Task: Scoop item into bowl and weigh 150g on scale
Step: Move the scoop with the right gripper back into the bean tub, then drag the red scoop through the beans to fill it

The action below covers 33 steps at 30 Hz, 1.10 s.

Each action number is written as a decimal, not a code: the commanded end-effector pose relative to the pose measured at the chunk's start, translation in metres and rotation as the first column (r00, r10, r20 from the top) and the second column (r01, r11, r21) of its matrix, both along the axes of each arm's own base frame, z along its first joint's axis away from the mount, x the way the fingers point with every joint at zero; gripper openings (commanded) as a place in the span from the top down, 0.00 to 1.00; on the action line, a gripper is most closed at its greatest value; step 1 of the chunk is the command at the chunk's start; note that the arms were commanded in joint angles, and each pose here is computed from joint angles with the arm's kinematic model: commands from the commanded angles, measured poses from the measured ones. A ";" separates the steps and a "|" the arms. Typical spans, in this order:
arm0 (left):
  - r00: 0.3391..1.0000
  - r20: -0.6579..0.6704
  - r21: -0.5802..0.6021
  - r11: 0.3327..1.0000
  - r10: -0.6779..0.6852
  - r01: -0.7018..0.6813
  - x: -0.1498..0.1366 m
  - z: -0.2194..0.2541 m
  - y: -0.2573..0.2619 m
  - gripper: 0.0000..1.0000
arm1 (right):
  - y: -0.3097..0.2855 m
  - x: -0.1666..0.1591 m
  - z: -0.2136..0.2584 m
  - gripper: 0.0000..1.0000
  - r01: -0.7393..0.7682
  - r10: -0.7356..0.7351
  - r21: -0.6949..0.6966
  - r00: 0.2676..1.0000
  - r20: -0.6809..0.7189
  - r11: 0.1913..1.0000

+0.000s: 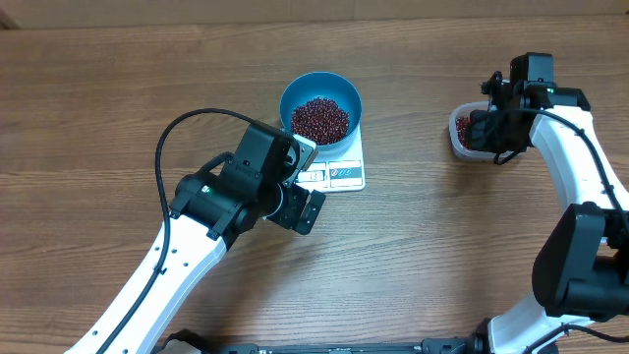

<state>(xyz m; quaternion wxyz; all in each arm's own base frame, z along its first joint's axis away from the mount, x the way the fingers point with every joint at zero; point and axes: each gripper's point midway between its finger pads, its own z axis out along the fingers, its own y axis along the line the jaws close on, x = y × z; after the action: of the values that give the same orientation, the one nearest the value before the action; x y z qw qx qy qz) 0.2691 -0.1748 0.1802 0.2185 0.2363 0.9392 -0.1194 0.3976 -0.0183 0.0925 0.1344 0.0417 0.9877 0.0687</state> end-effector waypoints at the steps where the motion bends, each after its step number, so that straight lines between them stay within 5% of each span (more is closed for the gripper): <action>1: 1.000 0.002 -0.013 1.000 -0.011 0.011 -0.001 0.002 -0.003 0.00 | 0.006 0.008 0.026 0.96 -0.010 0.008 0.038 0.997 0.073 0.999; 7: 1.000 0.003 -0.013 1.000 -0.011 0.011 -0.001 0.002 -0.004 0.00 | 0.006 0.007 0.032 0.96 -0.005 0.002 0.046 0.997 0.080 0.999; 22: 1.000 0.003 -0.013 1.000 -0.011 0.011 -0.001 0.002 -0.004 0.00 | -0.007 0.007 0.047 0.96 0.046 -0.086 0.312 0.990 0.114 0.949; 33: 1.000 0.003 -0.013 1.000 -0.011 0.011 -0.001 0.002 -0.004 0.00 | -0.024 0.004 0.048 0.97 0.095 -0.137 0.326 0.985 0.108 0.941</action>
<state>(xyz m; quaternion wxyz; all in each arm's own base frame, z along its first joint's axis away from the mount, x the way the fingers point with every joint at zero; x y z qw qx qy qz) 0.2691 -0.1748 0.1802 0.2185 0.2363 0.9392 -0.1194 0.3947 -0.0374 0.1119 0.1532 0.1184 0.9569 0.2164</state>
